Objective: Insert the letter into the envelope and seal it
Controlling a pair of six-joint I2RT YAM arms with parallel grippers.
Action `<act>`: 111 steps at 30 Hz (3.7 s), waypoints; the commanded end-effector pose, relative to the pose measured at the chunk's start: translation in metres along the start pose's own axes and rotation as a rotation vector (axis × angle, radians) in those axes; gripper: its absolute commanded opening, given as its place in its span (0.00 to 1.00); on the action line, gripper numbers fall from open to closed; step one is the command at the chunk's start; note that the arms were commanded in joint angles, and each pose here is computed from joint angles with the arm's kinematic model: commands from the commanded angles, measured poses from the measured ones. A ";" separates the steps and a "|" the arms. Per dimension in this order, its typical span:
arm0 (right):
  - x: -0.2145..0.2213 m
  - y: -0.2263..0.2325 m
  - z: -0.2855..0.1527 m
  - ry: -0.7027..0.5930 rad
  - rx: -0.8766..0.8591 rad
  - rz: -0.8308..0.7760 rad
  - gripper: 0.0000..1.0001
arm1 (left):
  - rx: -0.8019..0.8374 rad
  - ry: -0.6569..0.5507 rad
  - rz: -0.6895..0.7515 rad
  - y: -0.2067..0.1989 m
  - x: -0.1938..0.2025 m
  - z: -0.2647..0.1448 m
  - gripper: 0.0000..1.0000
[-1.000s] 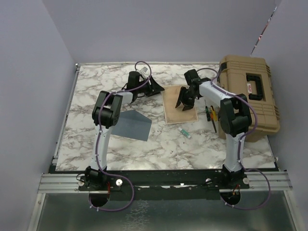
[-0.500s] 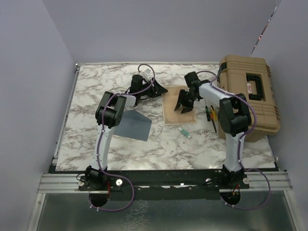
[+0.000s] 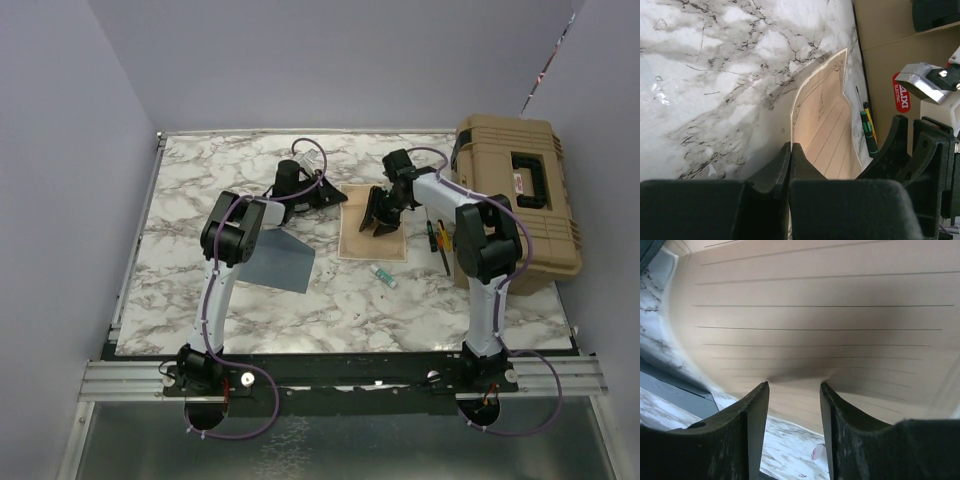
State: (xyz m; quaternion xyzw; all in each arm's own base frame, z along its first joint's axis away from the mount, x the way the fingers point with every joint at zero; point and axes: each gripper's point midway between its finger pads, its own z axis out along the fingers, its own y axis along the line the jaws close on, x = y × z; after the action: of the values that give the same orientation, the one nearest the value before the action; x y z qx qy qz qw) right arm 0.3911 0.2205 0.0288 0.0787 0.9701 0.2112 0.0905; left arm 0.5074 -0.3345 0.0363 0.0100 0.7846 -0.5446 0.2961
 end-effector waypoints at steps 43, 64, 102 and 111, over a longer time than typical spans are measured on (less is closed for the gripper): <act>-0.086 0.116 -0.206 -0.574 -0.670 -1.111 0.93 | 0.351 0.063 0.366 -0.220 -0.067 -0.157 0.00; -0.034 0.127 -0.173 -0.277 -0.912 -1.115 0.57 | 0.412 0.122 0.400 -0.242 -0.044 -0.175 0.00; -0.027 0.150 -0.277 -0.518 -0.712 -1.186 0.00 | 0.285 0.056 0.349 -0.189 -0.042 -0.179 0.00; 0.006 0.155 -0.282 -0.419 -0.889 -1.129 0.02 | 0.143 -0.125 0.177 -0.188 -0.082 -0.167 0.00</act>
State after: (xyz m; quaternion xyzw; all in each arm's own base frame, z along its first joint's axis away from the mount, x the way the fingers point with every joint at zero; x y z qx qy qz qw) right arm 0.3677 0.2441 0.3353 -0.4432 0.6679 0.4321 0.4133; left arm 0.4120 -0.2449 0.2550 0.1530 0.7117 -0.5809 0.3641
